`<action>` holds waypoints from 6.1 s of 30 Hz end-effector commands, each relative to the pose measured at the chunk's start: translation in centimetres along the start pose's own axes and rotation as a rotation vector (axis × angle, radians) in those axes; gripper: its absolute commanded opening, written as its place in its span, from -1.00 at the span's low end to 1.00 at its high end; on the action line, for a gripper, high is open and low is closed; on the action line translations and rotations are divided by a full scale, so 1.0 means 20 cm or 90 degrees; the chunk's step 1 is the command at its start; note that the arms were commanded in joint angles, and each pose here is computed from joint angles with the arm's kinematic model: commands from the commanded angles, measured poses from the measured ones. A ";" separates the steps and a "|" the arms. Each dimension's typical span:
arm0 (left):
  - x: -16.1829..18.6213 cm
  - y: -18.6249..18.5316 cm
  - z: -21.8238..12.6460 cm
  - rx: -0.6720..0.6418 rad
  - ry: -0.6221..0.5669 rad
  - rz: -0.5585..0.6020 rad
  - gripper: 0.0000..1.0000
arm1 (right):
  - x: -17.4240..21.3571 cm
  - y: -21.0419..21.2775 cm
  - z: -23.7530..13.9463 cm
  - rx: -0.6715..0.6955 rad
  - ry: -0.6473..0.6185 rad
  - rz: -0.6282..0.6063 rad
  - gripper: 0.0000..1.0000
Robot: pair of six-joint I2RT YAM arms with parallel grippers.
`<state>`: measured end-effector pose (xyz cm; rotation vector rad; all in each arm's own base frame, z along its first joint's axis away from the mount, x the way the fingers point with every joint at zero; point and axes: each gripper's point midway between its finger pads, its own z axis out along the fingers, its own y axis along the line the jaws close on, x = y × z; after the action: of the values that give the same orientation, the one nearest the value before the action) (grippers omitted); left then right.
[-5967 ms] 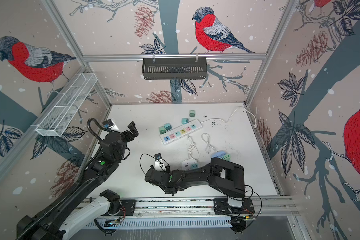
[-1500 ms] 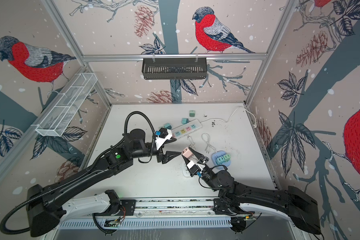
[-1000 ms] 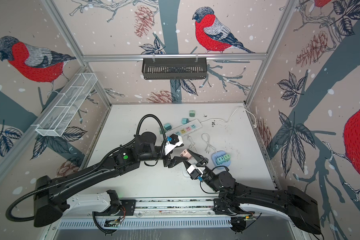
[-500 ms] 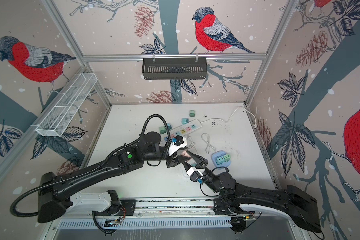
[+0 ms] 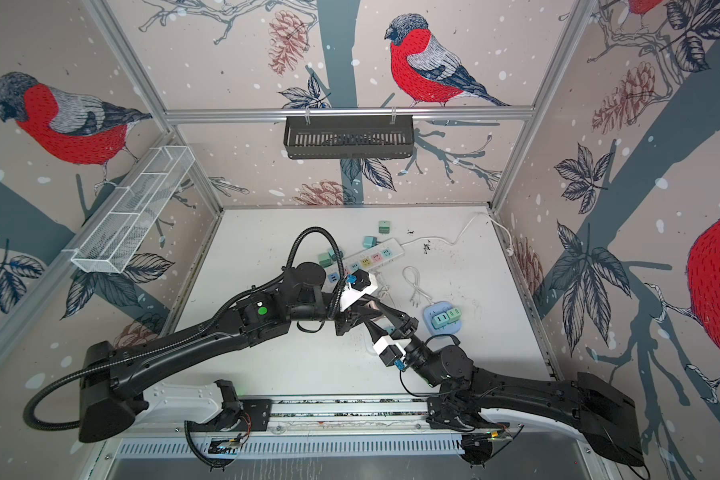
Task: Insert the plug
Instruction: 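Open the right gripper and draw it back while the left gripper carries the pink adapter, then lower the pink adapter onto the white cube socket with the left gripper, then open the left gripper and raise it while the right gripper moves toward the white socket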
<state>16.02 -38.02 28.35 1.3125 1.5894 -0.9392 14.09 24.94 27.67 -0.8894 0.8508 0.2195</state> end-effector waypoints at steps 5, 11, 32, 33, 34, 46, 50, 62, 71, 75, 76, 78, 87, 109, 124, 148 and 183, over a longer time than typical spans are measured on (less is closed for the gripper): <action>0.00 0.10 -0.05 -0.084 -0.002 0.035 -1.00 | -0.01 -0.09 -0.05 0.055 -0.011 0.070 0.99; -0.02 0.22 -0.21 -0.218 -0.050 0.052 -1.00 | 0.10 -0.11 -0.14 0.080 0.027 0.142 0.99; 0.28 0.25 -0.09 -0.212 0.081 -0.028 -1.00 | 0.74 -0.51 -0.50 0.423 0.180 0.433 0.99; 0.32 0.26 -0.07 -0.216 0.092 -0.037 -1.00 | 0.75 -0.52 -0.50 0.423 0.183 0.437 0.99; 0.36 0.26 -0.06 -0.221 0.099 -0.042 -1.00 | 0.75 -0.53 -0.50 0.421 0.183 0.440 0.99; 0.63 0.25 0.06 -0.193 0.193 -0.098 -1.00 | 0.77 -0.53 -0.51 0.415 0.177 0.448 0.99; 0.69 0.23 0.12 -0.169 0.221 -0.112 -1.00 | 0.77 -0.54 -0.51 0.422 0.177 0.449 0.99; 0.74 0.14 0.29 -0.114 0.279 -0.092 -1.00 | 0.80 -0.54 -0.49 0.418 0.203 0.460 0.99; 0.80 0.11 0.37 -0.104 0.324 -0.078 -1.00 | 0.81 -0.54 -0.47 0.408 0.218 0.460 0.99; 0.82 0.10 0.39 -0.095 0.335 -0.080 -1.00 | 0.80 -0.54 -0.47 0.408 0.211 0.460 1.00; 0.83 0.10 0.40 -0.096 0.340 -0.079 -1.00 | 0.80 -0.54 -0.47 0.408 0.209 0.460 0.99; 0.84 0.11 0.40 -0.100 0.348 -0.079 -1.00 | 0.79 -0.54 -0.48 0.410 0.204 0.460 1.00; 0.89 0.11 0.42 -0.101 0.371 -0.076 -1.00 | 0.79 -0.54 -0.49 0.415 0.198 0.461 0.99; 1.05 0.10 0.48 -0.099 0.442 -0.069 -1.00 | 0.81 -0.55 -0.49 0.416 0.204 0.465 0.99; 1.14 0.10 0.45 -0.103 0.463 -0.063 -0.89 | 0.80 -0.54 -0.49 0.409 0.204 0.468 1.00; 0.63 0.33 0.27 -0.314 0.158 -0.101 0.42 | 0.84 -0.57 -0.52 0.443 0.214 0.480 1.00; 0.17 0.64 -1.32 -0.807 -0.414 -0.393 0.95 | 1.18 0.22 -0.41 0.279 0.854 0.709 -0.38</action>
<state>24.65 -12.28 34.29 -0.2460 1.5709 -0.4217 23.85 16.72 6.16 0.0878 2.4483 0.3246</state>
